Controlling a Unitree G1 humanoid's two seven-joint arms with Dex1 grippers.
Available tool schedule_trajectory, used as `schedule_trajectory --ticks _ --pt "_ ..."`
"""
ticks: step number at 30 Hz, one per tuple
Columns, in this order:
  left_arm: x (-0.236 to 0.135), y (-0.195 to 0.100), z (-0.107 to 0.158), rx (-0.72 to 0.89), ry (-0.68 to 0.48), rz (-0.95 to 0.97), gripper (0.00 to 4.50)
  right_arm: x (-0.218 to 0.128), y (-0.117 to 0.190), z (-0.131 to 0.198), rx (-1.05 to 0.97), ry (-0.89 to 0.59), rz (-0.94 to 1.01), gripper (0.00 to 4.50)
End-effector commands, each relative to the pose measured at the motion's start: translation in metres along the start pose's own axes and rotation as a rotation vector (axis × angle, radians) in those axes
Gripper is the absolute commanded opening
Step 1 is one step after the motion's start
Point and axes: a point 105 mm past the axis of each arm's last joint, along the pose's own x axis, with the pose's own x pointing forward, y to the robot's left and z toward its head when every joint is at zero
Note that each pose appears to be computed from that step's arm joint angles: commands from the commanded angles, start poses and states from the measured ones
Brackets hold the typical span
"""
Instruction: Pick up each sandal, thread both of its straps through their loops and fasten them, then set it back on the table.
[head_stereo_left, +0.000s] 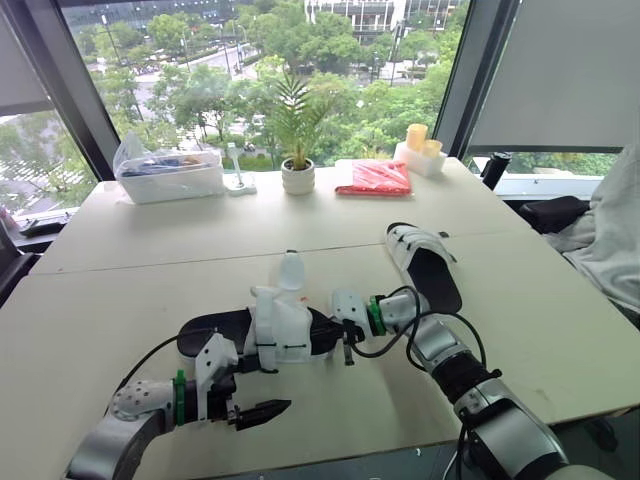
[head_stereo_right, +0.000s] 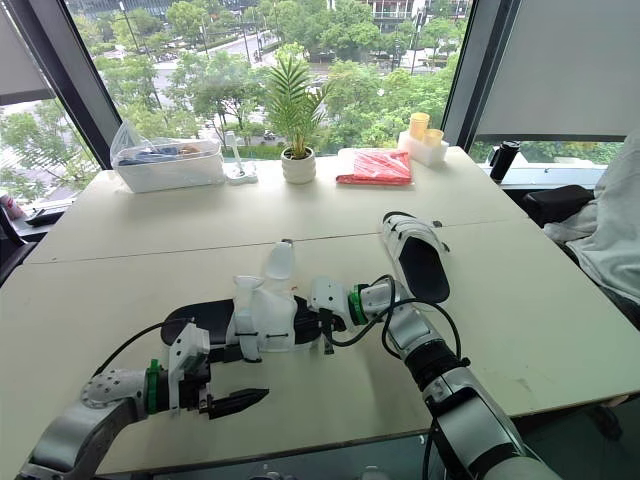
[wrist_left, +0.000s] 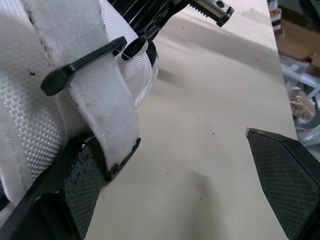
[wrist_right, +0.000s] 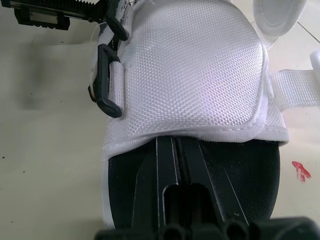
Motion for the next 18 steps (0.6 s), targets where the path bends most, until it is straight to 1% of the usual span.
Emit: schedule_trajectory --ticks 1,6,7,9,10,15,16,18 --pt "0.007 0.001 0.004 -0.055 -0.042 -0.025 4.49 0.007 0.009 -0.012 0.024 0.052 0.043 0.00" --pt "0.010 0.005 0.004 -0.109 -0.055 -0.025 4.49 0.008 0.009 -0.011 0.023 0.048 0.043 0.00" --pt "0.009 0.006 0.004 -0.120 -0.057 -0.023 4.25 0.008 0.009 -0.011 0.022 0.048 0.042 0.00" --pt "0.008 0.007 0.003 -0.132 -0.058 -0.020 3.58 0.008 0.009 -0.011 0.022 0.048 0.041 0.00" --pt "0.007 0.007 0.003 -0.143 -0.058 -0.020 3.16 0.008 0.009 -0.011 0.023 0.048 0.040 0.00" --pt "0.002 0.005 0.003 -0.193 -0.045 -0.038 0.45 0.009 0.009 -0.011 0.025 0.047 0.041 0.00" --pt "0.001 0.004 0.003 -0.201 -0.040 -0.044 0.06 0.009 0.009 -0.011 0.025 0.046 0.041 0.00" --pt "-0.004 -0.003 0.001 -0.259 -0.023 -0.084 0.06 0.009 0.009 -0.011 0.025 0.046 0.042 0.00"
